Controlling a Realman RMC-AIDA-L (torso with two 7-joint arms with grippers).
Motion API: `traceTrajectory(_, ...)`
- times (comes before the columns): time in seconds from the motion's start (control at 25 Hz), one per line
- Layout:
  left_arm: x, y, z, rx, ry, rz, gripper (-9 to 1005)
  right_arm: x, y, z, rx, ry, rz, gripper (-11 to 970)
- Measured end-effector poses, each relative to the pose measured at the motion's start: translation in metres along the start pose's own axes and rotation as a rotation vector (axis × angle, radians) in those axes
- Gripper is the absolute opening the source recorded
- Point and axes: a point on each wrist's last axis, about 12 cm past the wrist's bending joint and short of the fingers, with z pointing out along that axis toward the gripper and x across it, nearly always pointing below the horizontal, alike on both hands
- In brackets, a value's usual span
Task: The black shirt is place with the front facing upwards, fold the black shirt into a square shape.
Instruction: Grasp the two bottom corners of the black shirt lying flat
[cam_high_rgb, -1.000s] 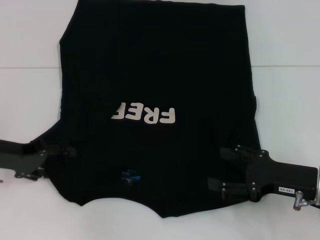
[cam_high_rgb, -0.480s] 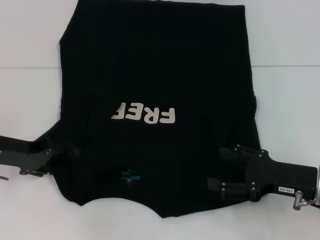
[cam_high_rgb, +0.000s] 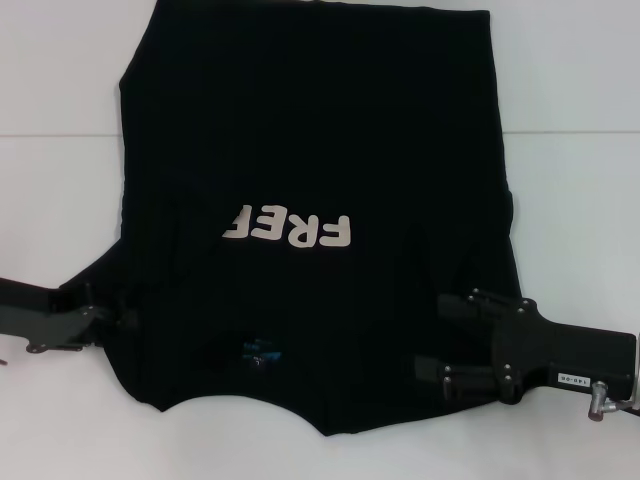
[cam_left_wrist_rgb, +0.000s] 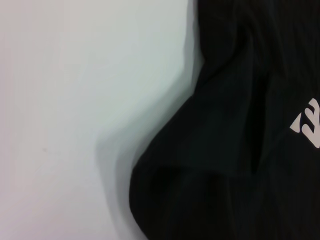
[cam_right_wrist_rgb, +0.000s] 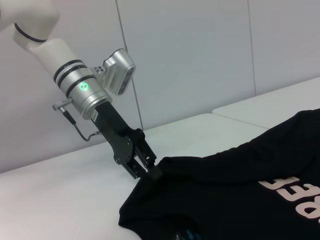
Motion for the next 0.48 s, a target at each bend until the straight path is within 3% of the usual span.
traceTrajectory(0.48,0.0004,0.0006,-0.0015,-0.002,0.000,0.015,181,-0.0006,0.0001,0.0000,-0.003,-0.002,-0.001,941)
